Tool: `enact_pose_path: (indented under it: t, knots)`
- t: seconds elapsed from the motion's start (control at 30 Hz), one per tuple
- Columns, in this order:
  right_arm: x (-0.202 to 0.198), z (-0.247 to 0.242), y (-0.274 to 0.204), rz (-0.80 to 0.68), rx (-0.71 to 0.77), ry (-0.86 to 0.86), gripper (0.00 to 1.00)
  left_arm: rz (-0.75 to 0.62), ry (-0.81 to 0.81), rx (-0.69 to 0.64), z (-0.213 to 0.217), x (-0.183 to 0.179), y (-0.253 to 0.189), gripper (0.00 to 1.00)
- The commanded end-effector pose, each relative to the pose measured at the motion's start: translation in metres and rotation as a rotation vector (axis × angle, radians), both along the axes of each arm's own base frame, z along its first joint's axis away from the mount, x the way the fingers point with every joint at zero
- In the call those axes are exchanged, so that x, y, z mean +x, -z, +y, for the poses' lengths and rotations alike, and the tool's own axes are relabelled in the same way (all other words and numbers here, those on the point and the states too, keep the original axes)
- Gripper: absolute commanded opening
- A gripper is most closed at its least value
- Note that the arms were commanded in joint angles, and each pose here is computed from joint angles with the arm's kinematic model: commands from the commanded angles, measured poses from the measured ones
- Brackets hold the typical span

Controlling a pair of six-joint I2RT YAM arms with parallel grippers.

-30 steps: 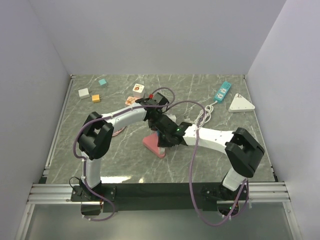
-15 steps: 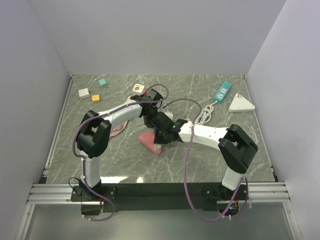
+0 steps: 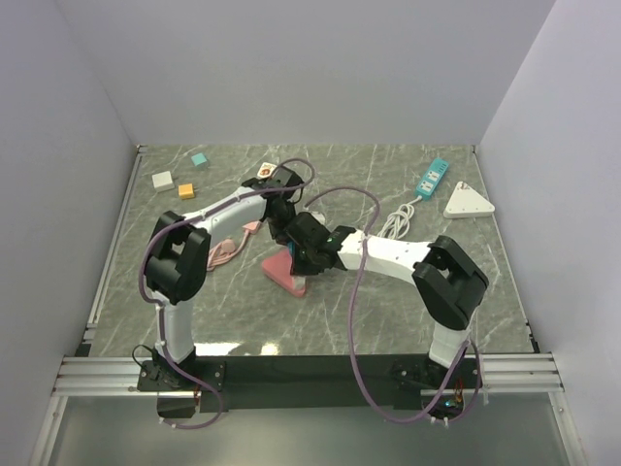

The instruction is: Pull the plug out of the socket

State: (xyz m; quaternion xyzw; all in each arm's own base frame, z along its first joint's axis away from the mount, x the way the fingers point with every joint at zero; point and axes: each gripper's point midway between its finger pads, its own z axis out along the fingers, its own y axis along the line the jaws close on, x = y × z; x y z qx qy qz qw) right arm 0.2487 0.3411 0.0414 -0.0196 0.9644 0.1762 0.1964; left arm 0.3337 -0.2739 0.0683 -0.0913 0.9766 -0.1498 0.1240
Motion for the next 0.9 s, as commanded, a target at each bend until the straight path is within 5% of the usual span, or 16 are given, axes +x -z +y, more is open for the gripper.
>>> enact_pose_path:
  t: [0.0,0.43,0.87]
  knots:
    - [-0.046,-0.045,0.087,0.199,-0.261,-0.084,0.00,-0.071,0.068,-0.378,-0.062,-0.005,-0.112,0.00]
    - [-0.059,-0.055,0.106,0.238,-0.310,-0.113,0.00,-0.088,0.094,-0.384,-0.052,0.009,-0.137,0.00]
    - [-0.070,-0.078,0.089,0.214,-0.320,-0.114,0.00,-0.267,-0.075,-0.256,0.068,0.102,-0.147,0.00]
